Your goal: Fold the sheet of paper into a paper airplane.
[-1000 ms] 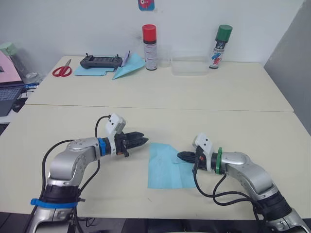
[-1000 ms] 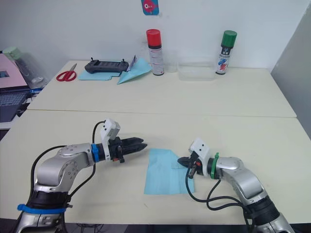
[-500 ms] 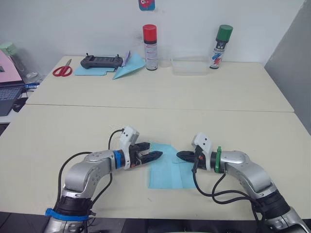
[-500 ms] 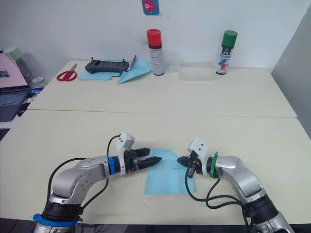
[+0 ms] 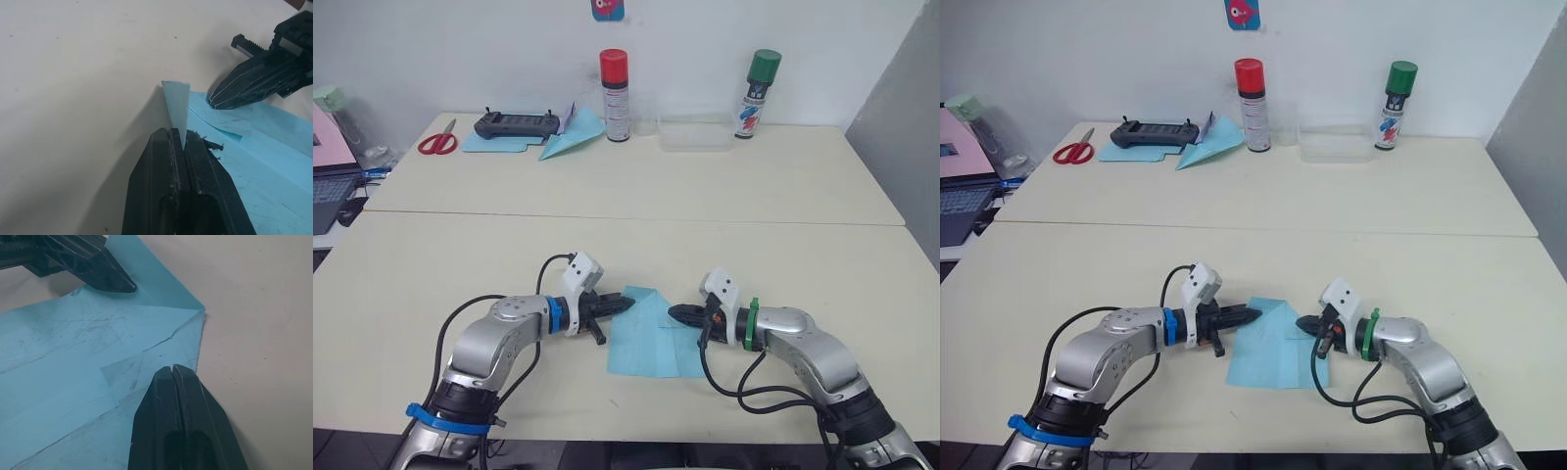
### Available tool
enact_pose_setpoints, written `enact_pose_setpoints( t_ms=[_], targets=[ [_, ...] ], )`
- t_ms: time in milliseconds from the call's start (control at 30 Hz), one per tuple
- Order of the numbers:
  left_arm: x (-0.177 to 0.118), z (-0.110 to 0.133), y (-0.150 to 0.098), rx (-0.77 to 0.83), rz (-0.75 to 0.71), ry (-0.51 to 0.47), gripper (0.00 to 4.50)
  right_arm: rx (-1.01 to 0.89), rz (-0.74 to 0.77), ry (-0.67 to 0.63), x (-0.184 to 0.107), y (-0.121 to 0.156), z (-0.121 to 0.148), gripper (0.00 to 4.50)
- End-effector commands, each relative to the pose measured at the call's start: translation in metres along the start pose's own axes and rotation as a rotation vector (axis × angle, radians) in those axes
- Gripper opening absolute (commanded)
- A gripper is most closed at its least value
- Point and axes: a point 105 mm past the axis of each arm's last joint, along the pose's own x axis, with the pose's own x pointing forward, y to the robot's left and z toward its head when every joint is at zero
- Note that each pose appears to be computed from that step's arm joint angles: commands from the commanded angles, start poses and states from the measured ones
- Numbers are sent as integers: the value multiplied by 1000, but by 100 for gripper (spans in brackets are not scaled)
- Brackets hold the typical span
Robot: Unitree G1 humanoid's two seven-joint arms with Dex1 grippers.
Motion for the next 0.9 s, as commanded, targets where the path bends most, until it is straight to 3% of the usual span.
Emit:
enact_pose_setpoints(
  t_ms=[33,133,233,800,900],
  targets=[
    [-5,9,1,104,-19,13,3,38,-27,59,0,-3,-15,0],
    [-3,5,-12,245,-120,100,3,42,-23,58,1,-4,-14,0],
    [1,-2,-10,310,-116,144,3,42,-17,58,2,-3,-14,0],
    [19,-5,-14,515,-208,254,3,49,-26,37,4,-4,-8,0],
    [20,-5,-13,533,-217,269,3,78,-59,-48,6,-10,9,0]
  ],
)
